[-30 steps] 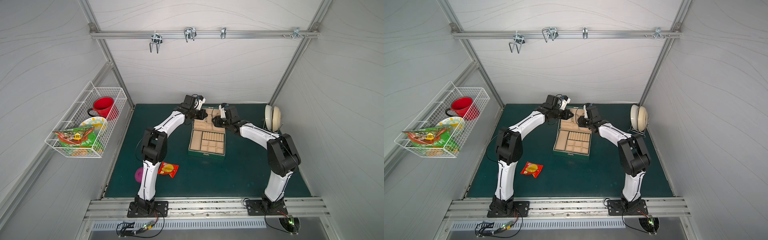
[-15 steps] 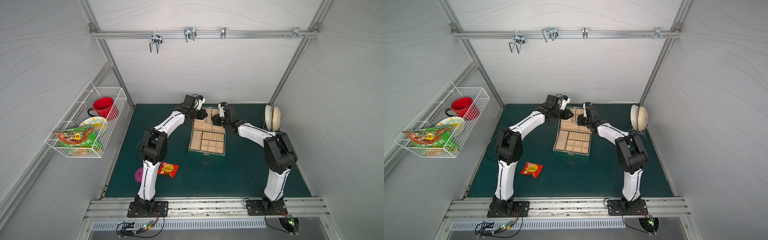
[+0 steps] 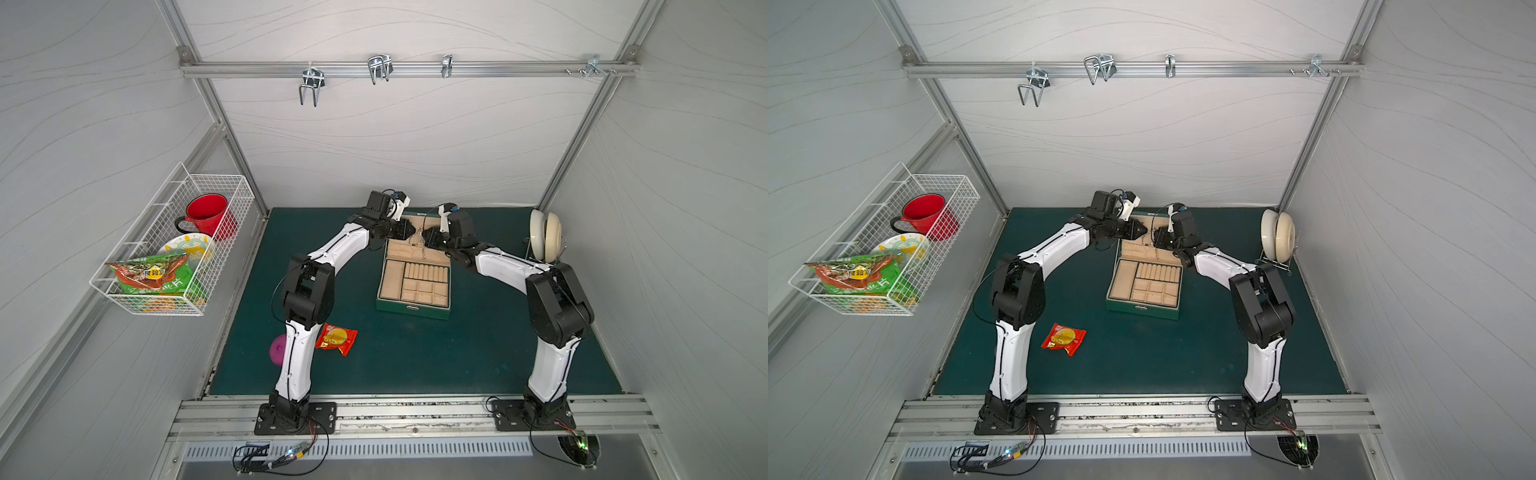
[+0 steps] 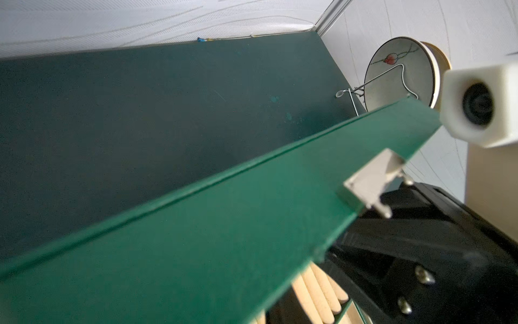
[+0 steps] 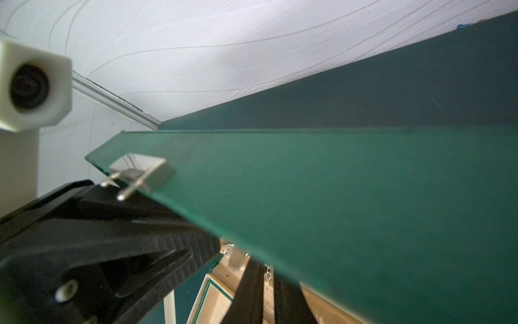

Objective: Put jewelry chain into jewelry box
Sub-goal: Hang the necklace on the jewelry box clasp.

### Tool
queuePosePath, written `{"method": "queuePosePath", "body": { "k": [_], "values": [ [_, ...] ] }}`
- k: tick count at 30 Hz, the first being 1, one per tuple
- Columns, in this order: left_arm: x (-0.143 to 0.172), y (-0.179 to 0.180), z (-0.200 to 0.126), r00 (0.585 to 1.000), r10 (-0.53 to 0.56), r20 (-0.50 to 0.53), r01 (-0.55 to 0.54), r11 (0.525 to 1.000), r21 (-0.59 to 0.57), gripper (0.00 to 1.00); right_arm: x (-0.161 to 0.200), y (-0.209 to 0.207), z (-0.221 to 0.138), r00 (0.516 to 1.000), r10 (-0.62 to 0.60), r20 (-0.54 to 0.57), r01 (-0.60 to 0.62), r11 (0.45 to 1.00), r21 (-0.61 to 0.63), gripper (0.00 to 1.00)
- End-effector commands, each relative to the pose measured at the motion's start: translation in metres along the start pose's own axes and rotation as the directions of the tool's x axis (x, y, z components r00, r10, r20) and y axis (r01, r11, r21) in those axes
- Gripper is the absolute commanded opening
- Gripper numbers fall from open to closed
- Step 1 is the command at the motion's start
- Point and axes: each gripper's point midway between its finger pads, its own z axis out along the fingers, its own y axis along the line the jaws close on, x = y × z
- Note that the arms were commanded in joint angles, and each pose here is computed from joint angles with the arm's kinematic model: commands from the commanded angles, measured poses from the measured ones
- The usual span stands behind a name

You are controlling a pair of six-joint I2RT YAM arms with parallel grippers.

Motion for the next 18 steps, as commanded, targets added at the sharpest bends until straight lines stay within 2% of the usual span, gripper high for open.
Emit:
{"method": "queuePosePath", "body": {
  "k": [1,7,11,16,18],
  "values": [
    [-0.014,0.000,-0.010,0.997,0.037,0.061,-0.036,0.999,-0.015,0.24,-0.010,-0.009,-0.006,0.998,0.031,0.047,-0.033,0.999,0.029,0.14],
    [-0.012,-0.007,-0.023,0.995,0.054,0.080,-0.054,0.999,-0.009,0.34,-0.007,-0.008,-0.012,0.999,0.037,0.029,-0.037,0.999,0.019,0.15],
    [-0.016,-0.020,-0.037,0.989,0.083,0.120,-0.086,0.996,0.018,0.43,-0.004,0.005,-0.028,1.000,0.011,-0.005,-0.012,0.999,-0.033,0.23],
    [-0.016,-0.042,-0.063,0.979,0.107,0.175,-0.122,0.990,0.076,0.51,0.015,0.022,-0.066,0.995,-0.040,-0.087,0.029,0.992,-0.124,0.42],
    [-0.013,-0.046,-0.074,0.977,0.103,0.189,-0.121,0.989,0.088,0.54,0.019,0.028,-0.086,0.990,-0.108,-0.088,0.091,0.980,-0.175,0.58]
  ]
}}
